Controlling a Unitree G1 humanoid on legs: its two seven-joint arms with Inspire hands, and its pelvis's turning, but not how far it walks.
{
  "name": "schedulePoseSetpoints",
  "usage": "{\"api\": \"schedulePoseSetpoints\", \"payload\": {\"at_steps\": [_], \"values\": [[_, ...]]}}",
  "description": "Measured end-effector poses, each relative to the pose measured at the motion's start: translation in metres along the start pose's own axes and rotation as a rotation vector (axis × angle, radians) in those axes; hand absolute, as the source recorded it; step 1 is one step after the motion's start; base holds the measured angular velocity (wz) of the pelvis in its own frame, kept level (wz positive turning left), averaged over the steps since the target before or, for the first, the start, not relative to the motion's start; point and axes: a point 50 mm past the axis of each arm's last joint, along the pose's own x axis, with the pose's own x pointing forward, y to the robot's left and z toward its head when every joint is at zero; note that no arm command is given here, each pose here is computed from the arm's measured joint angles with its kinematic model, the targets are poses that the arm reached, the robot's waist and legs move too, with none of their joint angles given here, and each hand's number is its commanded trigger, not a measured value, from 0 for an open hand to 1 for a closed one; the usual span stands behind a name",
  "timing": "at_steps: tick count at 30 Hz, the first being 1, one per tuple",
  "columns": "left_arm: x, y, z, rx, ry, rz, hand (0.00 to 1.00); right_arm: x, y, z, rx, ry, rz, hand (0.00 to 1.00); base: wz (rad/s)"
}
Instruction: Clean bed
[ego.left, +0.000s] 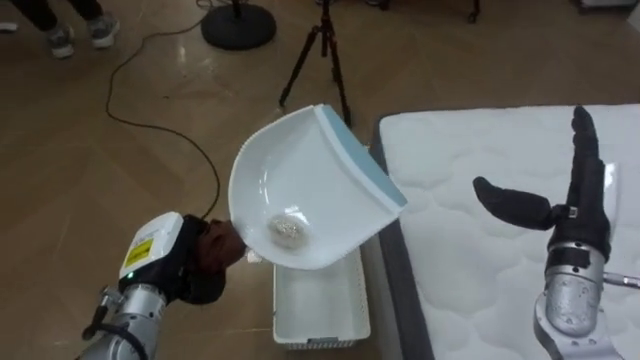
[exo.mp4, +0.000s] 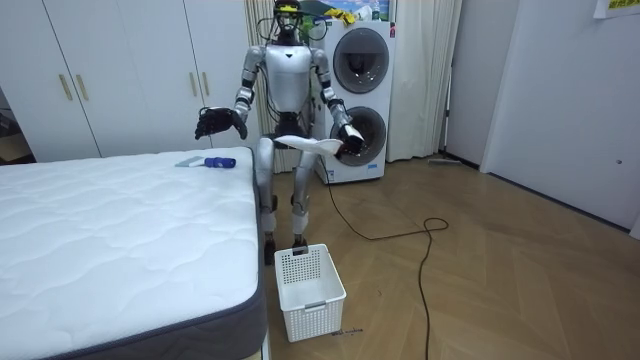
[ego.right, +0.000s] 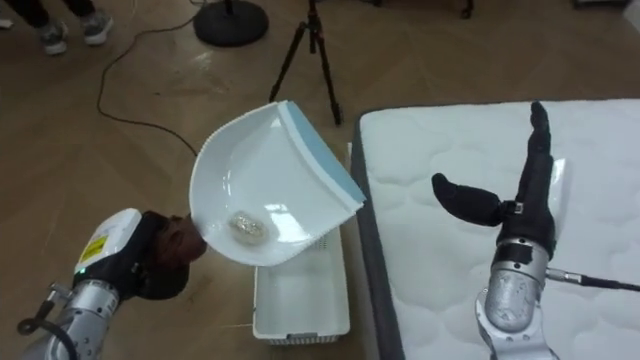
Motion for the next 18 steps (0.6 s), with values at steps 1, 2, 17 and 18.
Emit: {"api": "schedulePoseSetpoints", "payload": {"at_steps": [1,2,17,18], "values": [[0.001,0.0,-0.001,0.002,0.003,-0.004,1.0,0.001,0.0,0.0,0.0,-0.001,0.0,0.0,0.48],[0.002,0.002,-0.003,0.008,0.008,-0.008,1.0,0.003,0.002,0.0,0.0,-0.001,0.0,0.0,0.28],[0.015,-0.004,-0.012,0.017,0.062,-0.078,1.0,0.012,0.017,-0.009,-0.028,0.048,0.1,0.0,0.17],[0.015,-0.006,-0.013,0.018,0.068,-0.086,1.0,0.012,0.017,-0.01,-0.03,0.052,0.104,0.0,0.08]]}}
